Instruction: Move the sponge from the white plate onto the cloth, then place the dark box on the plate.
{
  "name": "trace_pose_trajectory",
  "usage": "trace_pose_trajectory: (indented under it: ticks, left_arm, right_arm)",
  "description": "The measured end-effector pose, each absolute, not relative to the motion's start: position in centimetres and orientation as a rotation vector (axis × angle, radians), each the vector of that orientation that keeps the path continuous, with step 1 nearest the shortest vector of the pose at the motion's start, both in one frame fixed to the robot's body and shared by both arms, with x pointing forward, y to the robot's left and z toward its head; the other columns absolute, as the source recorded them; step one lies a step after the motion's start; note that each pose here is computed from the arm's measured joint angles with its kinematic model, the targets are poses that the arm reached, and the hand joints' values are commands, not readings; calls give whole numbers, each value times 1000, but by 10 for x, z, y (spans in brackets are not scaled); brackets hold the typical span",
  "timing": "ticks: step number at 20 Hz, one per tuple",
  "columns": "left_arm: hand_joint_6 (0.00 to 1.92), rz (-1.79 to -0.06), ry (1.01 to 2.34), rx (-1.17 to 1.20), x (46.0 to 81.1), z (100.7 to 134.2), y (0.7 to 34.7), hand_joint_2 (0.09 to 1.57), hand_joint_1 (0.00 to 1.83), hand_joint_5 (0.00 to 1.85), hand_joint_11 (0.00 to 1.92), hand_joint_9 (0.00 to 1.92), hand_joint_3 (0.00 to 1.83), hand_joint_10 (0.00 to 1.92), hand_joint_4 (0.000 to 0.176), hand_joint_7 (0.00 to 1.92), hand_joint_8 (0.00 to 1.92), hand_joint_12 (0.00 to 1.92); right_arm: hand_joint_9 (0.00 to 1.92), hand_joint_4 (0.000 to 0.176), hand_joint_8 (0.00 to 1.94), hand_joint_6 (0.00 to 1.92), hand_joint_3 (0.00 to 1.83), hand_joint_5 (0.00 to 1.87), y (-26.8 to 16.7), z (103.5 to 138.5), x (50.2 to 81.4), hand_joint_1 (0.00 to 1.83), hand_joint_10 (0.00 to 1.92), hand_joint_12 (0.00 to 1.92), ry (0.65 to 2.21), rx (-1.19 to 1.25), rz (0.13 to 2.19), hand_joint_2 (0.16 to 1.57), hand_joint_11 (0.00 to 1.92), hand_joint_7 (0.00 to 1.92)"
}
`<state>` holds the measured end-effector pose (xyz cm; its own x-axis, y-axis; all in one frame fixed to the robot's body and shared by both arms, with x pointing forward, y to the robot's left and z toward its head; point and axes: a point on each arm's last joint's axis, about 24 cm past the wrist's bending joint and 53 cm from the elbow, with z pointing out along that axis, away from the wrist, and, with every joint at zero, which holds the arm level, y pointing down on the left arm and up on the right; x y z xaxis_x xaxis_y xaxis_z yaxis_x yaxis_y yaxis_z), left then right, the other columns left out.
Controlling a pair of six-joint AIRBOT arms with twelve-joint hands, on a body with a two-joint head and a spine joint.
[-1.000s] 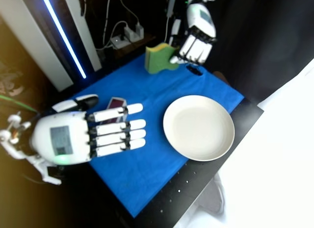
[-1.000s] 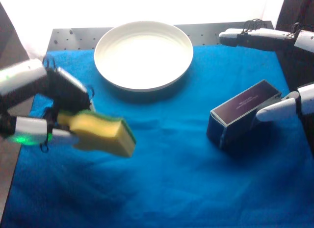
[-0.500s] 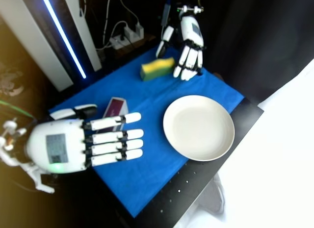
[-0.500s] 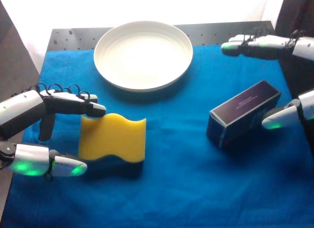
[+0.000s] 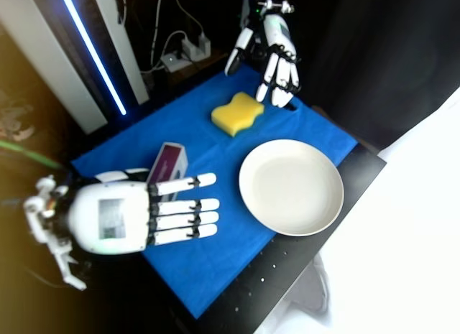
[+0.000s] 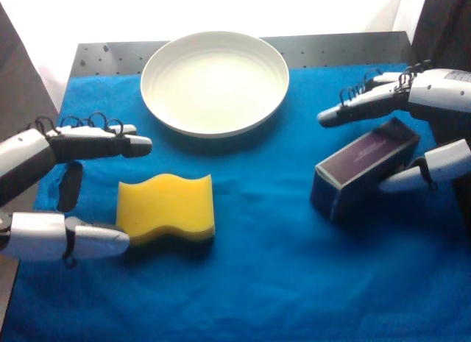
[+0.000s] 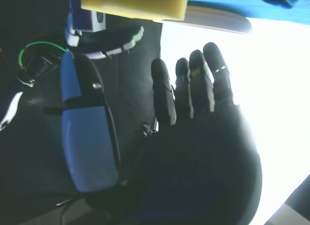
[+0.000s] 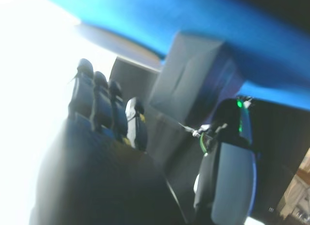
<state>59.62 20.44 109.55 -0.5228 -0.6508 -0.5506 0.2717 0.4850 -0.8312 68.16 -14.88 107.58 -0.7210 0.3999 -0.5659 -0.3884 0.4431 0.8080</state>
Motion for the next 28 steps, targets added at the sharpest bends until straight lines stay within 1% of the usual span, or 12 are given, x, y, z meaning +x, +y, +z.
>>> trace_pose_trajectory:
  ticks: [2,3,5,8,12,14,15,18,20,25,26,28]
  left_arm:
    - [10,-1187,1785,-342,591,1088,211,887,941,563,0,340,0,8,51,379,7,1027]
    - [7,-1182,1785,-358,591,1086,213,882,924,570,0,355,0,11,41,395,6,1058]
    - [4,-1178,1764,-383,591,1088,219,892,923,535,0,349,1,6,19,384,4,969]
    - [5,-1185,1750,-402,586,1089,222,886,892,546,0,364,0,8,33,398,5,999]
    - [3,-1181,1736,-422,586,1089,226,900,904,542,0,364,0,2,24,401,3,967]
    - [1,-1178,1739,-439,581,1086,228,908,887,538,0,353,2,0,25,392,0,918]
    - [2,-1169,1752,-444,579,1082,230,901,888,549,0,360,0,2,3,398,1,936]
    - [3,-1175,1744,-452,578,1084,230,895,920,575,10,408,0,8,0,442,2,985]
    - [0,-1184,1740,-447,576,1085,228,902,926,558,25,412,1,4,2,435,0,966]
    - [1,-1188,1740,-450,577,1084,229,900,934,579,29,417,1,3,5,438,2,988]
    - [5,-1193,1740,-455,577,1083,228,895,960,589,46,430,0,8,2,453,8,998]
    - [4,-1199,1755,-450,575,1079,224,897,964,601,35,438,0,5,0,464,3,1044]
  right_arm:
    - [719,0,1632,1005,0,789,-146,1082,685,1207,1547,1835,1942,-2,1351,1241,694,727]
    - [738,0,1658,1018,0,790,-146,1084,685,1207,1789,1904,1937,-1,1356,1243,799,731]
    - [767,0,1517,1047,0,826,-142,1089,685,1210,1643,1875,1925,-5,1370,1214,782,804]
    - [914,21,1009,994,0,1008,-134,1105,676,1216,1126,1431,1870,-3,1457,1116,805,964]
    - [961,36,904,915,0,1033,-116,1181,677,1231,708,1029,1649,-73,1609,1085,690,1050]
    - [1008,32,879,1023,1,984,-115,1227,688,1230,866,1321,1519,-135,1623,1092,786,1069]
    - [1049,34,587,785,0,1124,-115,1243,699,1257,656,1159,1462,-126,1622,1030,727,1228]
    - [1074,0,378,893,1,1044,-93,1244,724,1393,828,1015,1449,-108,1602,1023,756,1336]
    - [1026,0,683,963,0,1054,-65,1222,741,1385,906,985,1497,-73,1588,1056,776,1122]
    - [923,0,633,1136,4,941,-8,1180,775,1381,984,1022,1661,-86,1408,1077,463,1189]
    - [931,0,637,916,0,1063,-4,1173,780,1280,736,1072,1680,-83,1377,1054,517,1179]
    - [945,0,712,959,0,1060,-1,1155,788,1249,539,1072,1733,-79,1301,1067,492,1110]
